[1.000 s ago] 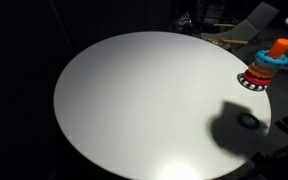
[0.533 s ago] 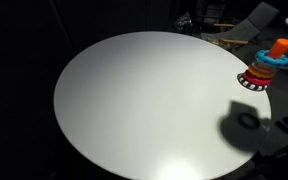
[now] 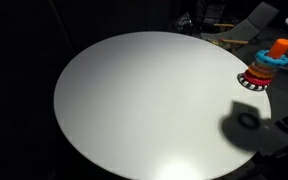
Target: Place the green ring on the block
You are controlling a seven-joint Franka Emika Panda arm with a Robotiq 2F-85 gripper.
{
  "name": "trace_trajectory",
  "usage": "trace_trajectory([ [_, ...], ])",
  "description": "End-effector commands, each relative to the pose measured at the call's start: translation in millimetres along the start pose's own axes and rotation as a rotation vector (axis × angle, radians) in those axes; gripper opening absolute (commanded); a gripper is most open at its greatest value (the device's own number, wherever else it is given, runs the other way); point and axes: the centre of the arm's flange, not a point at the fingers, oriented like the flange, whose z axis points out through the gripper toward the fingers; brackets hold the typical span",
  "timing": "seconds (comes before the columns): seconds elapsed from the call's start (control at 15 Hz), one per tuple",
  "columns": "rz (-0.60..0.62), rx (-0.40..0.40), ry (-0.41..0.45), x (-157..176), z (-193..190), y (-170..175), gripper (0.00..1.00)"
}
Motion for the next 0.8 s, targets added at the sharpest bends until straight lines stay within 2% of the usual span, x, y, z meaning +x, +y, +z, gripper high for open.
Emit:
trace_trajectory([
  [0.0,0.026,-0.014,0.007,5,12,6,1.0],
  [0.4,0.056,-0.003,0.029,15,59,18,1.0],
  [0.73,0.04,0.025,0.038,31,96,14,1.0],
])
